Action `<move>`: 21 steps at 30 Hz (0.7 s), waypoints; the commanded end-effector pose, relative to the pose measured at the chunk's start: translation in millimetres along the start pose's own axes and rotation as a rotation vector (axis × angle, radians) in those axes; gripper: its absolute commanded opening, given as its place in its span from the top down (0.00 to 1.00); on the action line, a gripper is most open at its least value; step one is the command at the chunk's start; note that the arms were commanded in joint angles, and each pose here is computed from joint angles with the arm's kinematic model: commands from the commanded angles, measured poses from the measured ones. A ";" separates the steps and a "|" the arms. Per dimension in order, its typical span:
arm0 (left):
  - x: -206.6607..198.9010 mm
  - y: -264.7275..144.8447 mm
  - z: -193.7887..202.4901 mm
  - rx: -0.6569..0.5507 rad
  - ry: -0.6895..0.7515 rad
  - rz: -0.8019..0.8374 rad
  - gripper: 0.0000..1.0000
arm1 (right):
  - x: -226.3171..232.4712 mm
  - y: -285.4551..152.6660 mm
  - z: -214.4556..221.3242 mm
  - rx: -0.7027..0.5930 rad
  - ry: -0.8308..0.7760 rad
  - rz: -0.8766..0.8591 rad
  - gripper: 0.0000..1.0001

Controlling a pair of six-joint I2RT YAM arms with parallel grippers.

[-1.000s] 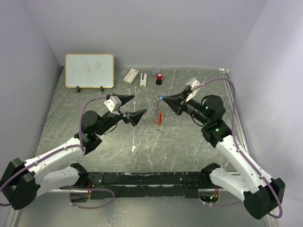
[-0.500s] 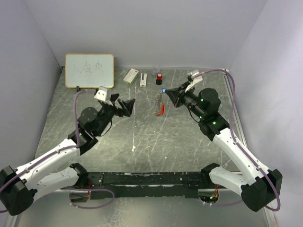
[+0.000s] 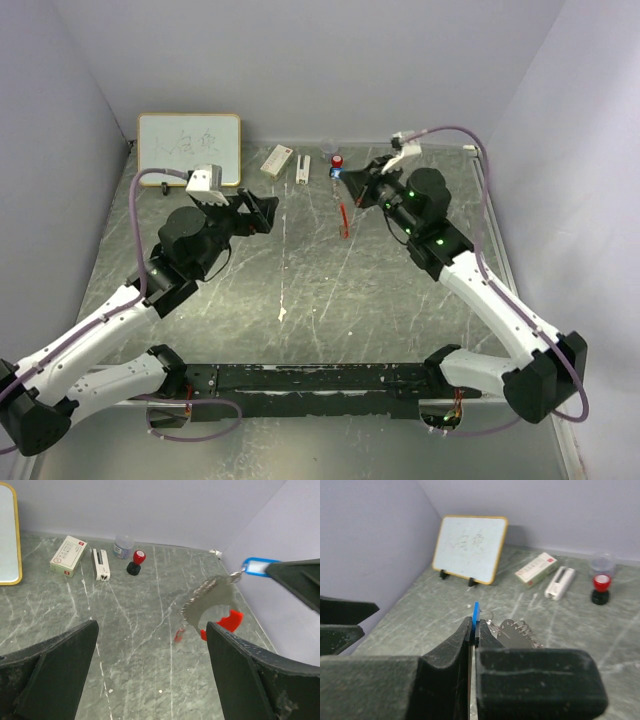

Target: Put the keys on the keyring

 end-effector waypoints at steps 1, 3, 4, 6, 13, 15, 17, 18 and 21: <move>-6.4 -9.7 -19.8 0.024 -0.028 -0.044 0.00 | 41.1 21.4 -15.5 -0.049 -0.006 -0.111 1.00; -6.6 -18.0 -26.1 0.008 -0.038 -0.040 0.00 | 57.0 33.7 -9.7 -0.037 -0.008 -0.163 1.00; -6.4 -22.3 -27.8 0.001 -0.041 -0.034 0.01 | 63.5 40.4 -6.7 -0.030 -0.005 -0.183 1.00; -7.6 -31.1 -35.9 -0.031 -0.044 -0.012 0.00 | 71.5 54.1 0.2 -0.031 0.013 -0.211 1.00; -1.1 -53.1 -38.5 0.001 -0.037 -0.031 0.00 | 48.9 80.5 38.1 0.025 0.039 -0.109 1.00; 0.0 -56.9 -36.9 0.003 -0.038 -0.022 0.01 | 39.4 81.1 57.2 0.064 0.046 -0.098 1.00; 0.6 -60.2 -35.1 0.004 -0.041 -0.008 0.00 | 29.8 77.1 80.0 0.110 0.052 -0.081 1.00; 1.0 -61.2 -33.3 0.007 -0.041 -0.002 0.00 | 24.2 73.7 90.0 0.128 0.054 -0.070 1.00; 2.2 -61.7 -28.4 0.008 -0.035 0.015 0.00 | 6.4 58.3 127.5 0.200 0.059 -0.027 1.00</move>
Point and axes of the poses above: each gripper's point midway between its finger pads, its own y axis out along the fingers, its own x axis along the line the jaws close on, z = x × y, the point moved 3 cm from there along -y, back along the fingers, and after that the axes turned 10 degrees about -y, right-handed, at the moved point
